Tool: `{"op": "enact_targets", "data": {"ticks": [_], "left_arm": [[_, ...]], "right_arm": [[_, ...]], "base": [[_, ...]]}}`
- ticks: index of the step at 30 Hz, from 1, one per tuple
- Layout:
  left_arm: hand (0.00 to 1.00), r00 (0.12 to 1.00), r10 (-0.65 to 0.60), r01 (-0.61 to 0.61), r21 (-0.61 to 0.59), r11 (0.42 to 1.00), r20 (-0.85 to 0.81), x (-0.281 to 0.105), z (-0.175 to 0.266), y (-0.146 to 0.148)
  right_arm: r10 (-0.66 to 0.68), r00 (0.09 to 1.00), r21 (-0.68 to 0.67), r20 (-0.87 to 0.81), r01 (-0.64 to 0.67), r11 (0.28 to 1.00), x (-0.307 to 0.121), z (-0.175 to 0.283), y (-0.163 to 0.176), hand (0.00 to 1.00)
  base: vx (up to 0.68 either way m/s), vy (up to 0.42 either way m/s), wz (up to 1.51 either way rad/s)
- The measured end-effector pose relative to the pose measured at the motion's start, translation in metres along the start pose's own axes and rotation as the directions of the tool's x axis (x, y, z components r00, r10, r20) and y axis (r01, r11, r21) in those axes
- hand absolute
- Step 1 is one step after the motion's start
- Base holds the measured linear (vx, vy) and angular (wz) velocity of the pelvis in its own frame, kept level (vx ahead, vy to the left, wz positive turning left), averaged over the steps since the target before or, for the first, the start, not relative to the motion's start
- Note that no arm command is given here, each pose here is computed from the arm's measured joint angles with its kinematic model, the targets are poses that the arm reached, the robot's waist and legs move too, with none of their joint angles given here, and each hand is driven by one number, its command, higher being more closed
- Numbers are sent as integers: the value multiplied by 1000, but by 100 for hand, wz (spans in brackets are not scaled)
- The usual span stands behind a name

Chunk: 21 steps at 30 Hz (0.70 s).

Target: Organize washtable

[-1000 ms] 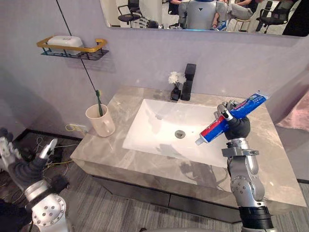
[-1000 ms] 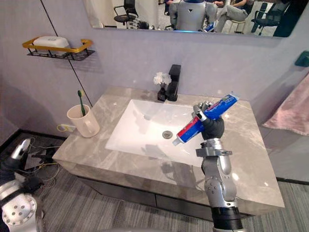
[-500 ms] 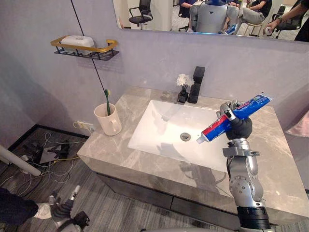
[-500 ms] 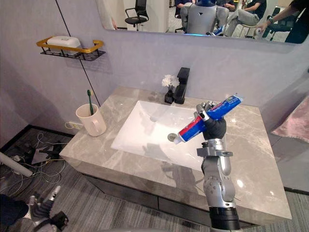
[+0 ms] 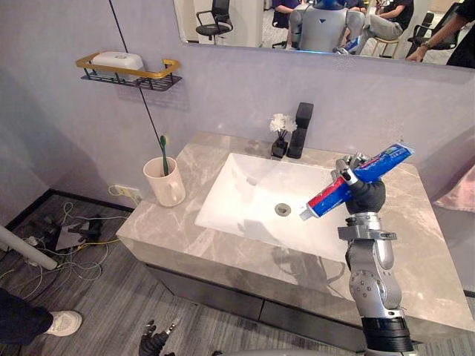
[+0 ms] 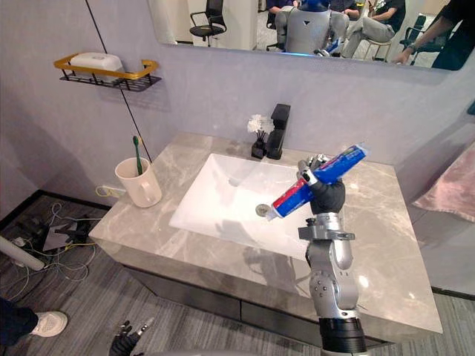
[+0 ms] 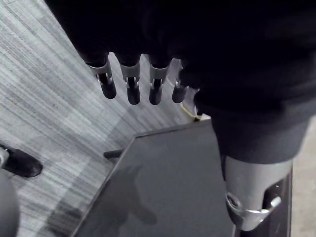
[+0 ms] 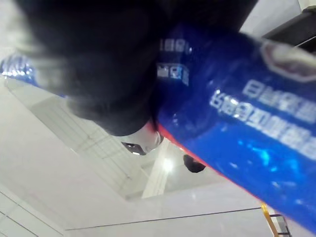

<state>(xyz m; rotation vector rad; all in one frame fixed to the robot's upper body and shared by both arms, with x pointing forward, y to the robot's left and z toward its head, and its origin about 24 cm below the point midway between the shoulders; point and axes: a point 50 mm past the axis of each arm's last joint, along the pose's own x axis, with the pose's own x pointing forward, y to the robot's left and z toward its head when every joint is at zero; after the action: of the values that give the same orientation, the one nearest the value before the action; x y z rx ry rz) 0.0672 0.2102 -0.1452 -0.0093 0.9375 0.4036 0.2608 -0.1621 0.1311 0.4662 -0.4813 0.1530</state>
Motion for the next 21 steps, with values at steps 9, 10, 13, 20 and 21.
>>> {"op": "enact_targets", "data": {"ticks": [9,10,13,20,21], "left_arm": [[0,998,-52,50,70,996,34,4,10,-8],[0,998,-56,53,76,996,35,4,10,-8],[0,997,-61,57,89,994,43,5,12,-8],[0,992,-116,103,190,976,58,6,16,-10],[0,991,-123,108,200,974,60,6,17,-10]], "right_arm": [[124,982,-150,141,-102,983,40,20,40,100],[137,979,-168,150,-112,979,42,21,43,100],[222,956,-220,190,-179,959,60,29,66,100],[370,899,-332,235,-284,900,95,39,110,100],[376,897,-361,234,-279,890,100,39,113,100]], "base": [[0,0,0],[0,0,0],[0,0,4],[-3,0,8],[-13,-2,13]]}}
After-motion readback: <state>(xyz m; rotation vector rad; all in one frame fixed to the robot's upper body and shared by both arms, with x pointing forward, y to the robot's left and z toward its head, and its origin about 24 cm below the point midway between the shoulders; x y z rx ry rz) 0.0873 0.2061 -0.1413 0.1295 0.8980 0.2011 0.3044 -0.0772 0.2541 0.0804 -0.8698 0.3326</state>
